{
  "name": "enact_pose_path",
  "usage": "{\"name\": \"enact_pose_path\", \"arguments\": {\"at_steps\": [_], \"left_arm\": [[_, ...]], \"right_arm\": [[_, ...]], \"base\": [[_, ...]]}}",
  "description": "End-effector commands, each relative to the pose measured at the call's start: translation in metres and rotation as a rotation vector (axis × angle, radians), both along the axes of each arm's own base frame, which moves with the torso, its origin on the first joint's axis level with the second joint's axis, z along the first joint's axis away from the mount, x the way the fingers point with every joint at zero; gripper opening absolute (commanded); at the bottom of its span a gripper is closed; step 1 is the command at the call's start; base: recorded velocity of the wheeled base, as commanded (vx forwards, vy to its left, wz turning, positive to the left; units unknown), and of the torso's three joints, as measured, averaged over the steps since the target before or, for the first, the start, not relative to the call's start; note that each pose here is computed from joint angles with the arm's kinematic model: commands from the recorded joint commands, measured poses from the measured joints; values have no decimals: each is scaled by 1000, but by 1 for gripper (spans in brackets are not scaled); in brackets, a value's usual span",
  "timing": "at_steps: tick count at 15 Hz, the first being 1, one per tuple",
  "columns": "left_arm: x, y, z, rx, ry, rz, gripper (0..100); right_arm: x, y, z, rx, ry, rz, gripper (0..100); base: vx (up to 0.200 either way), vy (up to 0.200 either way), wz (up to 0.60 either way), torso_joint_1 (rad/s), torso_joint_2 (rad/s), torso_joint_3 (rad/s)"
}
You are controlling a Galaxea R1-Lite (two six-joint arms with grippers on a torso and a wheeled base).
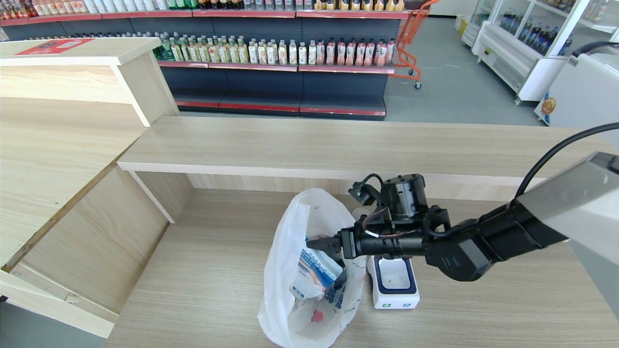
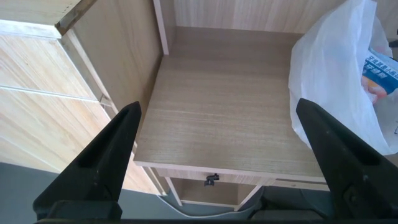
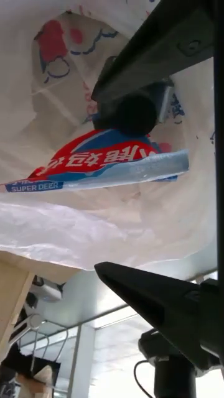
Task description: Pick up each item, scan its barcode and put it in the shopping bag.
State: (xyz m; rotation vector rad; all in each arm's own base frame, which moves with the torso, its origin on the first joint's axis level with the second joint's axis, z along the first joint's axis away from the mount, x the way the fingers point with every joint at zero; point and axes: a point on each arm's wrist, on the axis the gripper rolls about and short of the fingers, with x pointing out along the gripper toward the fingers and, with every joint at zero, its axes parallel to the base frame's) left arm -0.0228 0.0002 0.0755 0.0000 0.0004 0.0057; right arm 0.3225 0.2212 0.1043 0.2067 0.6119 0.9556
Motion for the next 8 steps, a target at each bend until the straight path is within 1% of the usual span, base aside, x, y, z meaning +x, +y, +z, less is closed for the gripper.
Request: {"name": "enact_pose_path", "arguments": {"at_steps": [1,3,5,6,8], "left_arm": [[0,0,0,0,0,0,100],[0,0,0,0,1,0,100],[0,0,0,0,0,0,100],[0,0,0,0,1,0,100],[0,0,0,0,1,0,100]], "right_arm": [[-3,-6,12,28,0,-19,100],[-7,-16,27,78,28,-63,100],[-16,-34,40,120,75,-117,100],[-25,-54,49,138,86,-163,100],[-54,-83,65,153,58,-202,100]], "base": [[0,0,0,0,0,0],[0,0,0,0,0,0],[0,0,0,0,0,0],[0,0,0,0,0,0],[0,0,0,0,0,0]]}}
